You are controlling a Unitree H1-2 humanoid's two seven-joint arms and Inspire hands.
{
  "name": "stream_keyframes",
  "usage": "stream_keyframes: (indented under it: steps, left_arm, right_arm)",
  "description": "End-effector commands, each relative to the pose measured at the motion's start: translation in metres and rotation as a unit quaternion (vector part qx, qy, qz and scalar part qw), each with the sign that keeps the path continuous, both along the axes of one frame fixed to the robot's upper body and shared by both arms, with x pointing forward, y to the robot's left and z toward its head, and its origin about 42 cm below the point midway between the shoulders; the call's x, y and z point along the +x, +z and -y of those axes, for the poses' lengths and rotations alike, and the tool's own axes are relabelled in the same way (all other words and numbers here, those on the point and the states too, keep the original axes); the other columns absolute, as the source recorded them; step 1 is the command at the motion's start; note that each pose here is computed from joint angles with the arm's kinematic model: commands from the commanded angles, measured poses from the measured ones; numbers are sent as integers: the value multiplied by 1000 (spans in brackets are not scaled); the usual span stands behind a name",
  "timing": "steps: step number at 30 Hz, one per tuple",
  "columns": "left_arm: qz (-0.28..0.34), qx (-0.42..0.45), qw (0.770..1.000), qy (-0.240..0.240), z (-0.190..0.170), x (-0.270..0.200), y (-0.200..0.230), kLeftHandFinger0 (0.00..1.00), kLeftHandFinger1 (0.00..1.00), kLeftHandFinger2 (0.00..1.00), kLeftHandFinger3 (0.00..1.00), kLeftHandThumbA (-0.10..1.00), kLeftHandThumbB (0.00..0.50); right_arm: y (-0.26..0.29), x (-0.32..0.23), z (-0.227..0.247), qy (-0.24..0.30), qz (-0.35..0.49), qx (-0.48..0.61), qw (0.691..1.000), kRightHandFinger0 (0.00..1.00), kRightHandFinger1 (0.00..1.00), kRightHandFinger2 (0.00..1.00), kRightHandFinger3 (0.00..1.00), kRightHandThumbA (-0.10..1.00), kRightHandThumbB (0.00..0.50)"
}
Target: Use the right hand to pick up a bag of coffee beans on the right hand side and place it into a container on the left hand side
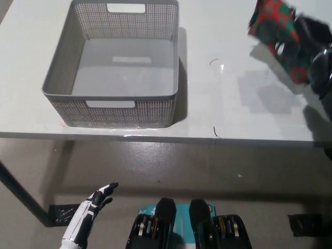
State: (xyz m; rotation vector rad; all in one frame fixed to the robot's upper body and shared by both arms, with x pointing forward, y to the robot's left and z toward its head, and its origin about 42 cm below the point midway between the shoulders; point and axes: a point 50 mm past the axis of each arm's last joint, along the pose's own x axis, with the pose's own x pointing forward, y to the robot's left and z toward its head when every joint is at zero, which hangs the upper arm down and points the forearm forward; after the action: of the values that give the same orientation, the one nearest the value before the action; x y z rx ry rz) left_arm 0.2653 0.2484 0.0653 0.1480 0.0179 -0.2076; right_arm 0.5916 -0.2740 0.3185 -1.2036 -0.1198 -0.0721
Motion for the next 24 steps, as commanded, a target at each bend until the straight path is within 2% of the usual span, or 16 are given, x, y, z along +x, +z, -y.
stream_keyframes:
  steps: [1, 3, 6, 8, 9, 12, 14, 15, 19, 20, 21, 24]
  left_arm:
    - [8, 5, 1000, -3, -5, -4, 3, 1000, 1000, 1000, 1000, 1000, 202]
    - [5, 3, 1000, -2, -5, -6, 1, 1000, 1000, 1000, 1000, 1000, 197]
    - [3, 4, 1000, -2, -6, -9, -1, 1000, 1000, 1000, 1000, 1000, 203]
    - [2, 2, 1000, -1, -5, -10, -2, 1000, 1000, 1000, 1000, 1000, 192]
    - [1, 4, 1000, -2, -5, -11, -3, 1000, 1000, 1000, 1000, 1000, 186]
    - [-1, 5, 1000, -1, -5, -12, -6, 1000, 1000, 1000, 1000, 1000, 188]
    - [-2, 8, 1000, -2, -5, -12, -7, 1000, 1000, 1000, 1000, 1000, 192]
    - [-3, 7, 1000, -3, -4, -14, -7, 1000, 1000, 1000, 1000, 1000, 189]
    - [-5, 3, 1000, -8, -2, -16, -8, 1000, 1000, 1000, 1000, 1000, 183]
    - [-7, 3, 1000, -9, -2, -17, -9, 1000, 1000, 1000, 1000, 1000, 182]
    - [-8, 3, 1000, -10, -2, -18, -9, 1000, 1000, 1000, 1000, 1000, 183]
    - [-8, 4, 1000, -9, 1, -18, -11, 1000, 1000, 1000, 1000, 1000, 192]
  right_arm:
    - [153, 7, -21, 50, 208, 38, 976, 0, 459, 867, 1000, -100, 115]
    - [170, 5, -29, 63, 227, 42, 971, 0, 479, 890, 1000, -100, 98]
    - [190, 3, -45, 83, 248, 44, 964, 0, 468, 853, 1000, -100, 115]
    - [201, 1, -57, 100, 259, 51, 959, 1, 449, 869, 940, -100, 172]
    - [207, 0, -66, 112, 265, 55, 956, 0, 440, 866, 924, -100, 165]
    - [214, -3, -86, 136, 274, 52, 951, 0, 418, 842, 973, -100, 153]
    - [217, -5, -106, 151, 270, 55, 949, 0, 470, 854, 1000, -100, 123]
    - [219, -7, -126, 165, 273, 61, 946, 0, 467, 848, 1000, -100, 130]
    - [219, -13, -159, 187, 280, 88, 937, 0, 455, 823, 986, -100, 139]
    - [217, -15, -171, 192, 279, 96, 936, 2, 477, 842, 980, -100, 145]
    - [216, -16, -180, 199, 272, 104, 936, 5, 492, 861, 995, -100, 178]
    - [213, -22, -207, 223, 268, 121, 930, 0, 424, 838, 961, -100, 183]
